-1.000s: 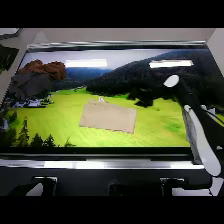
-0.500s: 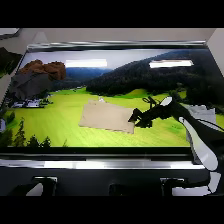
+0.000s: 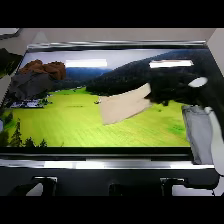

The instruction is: Fold the shirts.

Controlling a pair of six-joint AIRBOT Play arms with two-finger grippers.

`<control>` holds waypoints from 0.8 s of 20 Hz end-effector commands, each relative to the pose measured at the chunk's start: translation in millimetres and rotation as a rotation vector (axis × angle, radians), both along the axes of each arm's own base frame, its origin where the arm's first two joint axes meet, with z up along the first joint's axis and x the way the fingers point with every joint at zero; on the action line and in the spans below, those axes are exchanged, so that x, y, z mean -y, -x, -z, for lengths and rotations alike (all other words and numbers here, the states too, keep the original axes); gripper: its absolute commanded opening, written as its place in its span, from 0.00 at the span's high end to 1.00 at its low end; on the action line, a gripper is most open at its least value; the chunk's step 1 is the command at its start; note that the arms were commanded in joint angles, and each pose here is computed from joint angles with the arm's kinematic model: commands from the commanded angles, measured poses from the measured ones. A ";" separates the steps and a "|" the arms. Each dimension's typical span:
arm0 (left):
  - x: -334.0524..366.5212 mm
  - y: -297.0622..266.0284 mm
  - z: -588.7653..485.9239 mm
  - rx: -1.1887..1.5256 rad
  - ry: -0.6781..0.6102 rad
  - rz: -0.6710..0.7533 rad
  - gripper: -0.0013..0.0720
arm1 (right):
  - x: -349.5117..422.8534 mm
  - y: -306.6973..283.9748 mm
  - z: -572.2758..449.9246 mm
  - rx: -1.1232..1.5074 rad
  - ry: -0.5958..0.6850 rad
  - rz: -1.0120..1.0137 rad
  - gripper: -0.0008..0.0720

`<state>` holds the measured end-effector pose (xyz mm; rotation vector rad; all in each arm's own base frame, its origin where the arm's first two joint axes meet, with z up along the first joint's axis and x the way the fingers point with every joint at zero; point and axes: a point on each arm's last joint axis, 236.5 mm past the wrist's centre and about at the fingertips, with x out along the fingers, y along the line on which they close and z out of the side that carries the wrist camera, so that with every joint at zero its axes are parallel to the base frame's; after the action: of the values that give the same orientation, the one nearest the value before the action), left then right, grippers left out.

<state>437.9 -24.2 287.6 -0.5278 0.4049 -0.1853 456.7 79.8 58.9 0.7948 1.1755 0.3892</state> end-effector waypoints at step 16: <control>-0.1 0.2 0.1 0.012 -0.041 0.015 0.93 | 334.4 134.4 -138.9 -0.035 0.179 0.883 0.93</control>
<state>437.7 -24.5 287.2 -0.4887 0.4023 -0.1936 354.9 -243.9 192.8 1.0284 0.7649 -0.3694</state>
